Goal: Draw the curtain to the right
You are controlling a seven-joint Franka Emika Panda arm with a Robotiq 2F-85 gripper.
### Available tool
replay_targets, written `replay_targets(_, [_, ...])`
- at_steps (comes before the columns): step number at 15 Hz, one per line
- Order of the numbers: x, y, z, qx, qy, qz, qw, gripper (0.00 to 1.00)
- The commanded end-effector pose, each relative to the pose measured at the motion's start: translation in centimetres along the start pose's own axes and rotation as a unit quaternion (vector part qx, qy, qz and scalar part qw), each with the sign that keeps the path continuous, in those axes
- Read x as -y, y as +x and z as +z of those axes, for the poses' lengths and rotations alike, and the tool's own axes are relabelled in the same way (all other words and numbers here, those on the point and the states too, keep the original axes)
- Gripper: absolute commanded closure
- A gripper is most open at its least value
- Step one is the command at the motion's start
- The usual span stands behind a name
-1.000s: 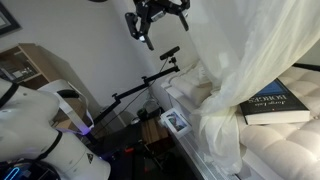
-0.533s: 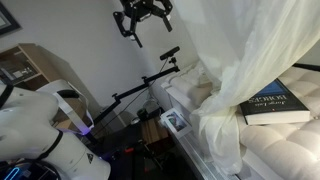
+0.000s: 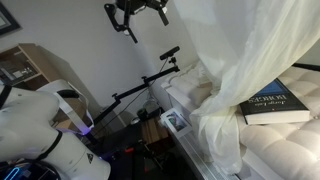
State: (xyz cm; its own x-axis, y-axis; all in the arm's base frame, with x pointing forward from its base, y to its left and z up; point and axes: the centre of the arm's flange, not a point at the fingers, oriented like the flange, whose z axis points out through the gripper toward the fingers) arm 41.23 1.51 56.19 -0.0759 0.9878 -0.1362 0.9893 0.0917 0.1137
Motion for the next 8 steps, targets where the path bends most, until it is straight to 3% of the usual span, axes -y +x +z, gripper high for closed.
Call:
replay_targets(1, [0.0, 0.0, 0.0, 0.0, 0.0, 0.0, 1.0, 0.0])
replay_targets(4, [-0.9, 0.3, 0.5, 0.009, 0.006, -0.001, 0.9999, 0.0])
replay_targets(8, [-2.2, 4.7, 2.7, 0.003, 0.03, -0.089, 0.9956, 0.0])
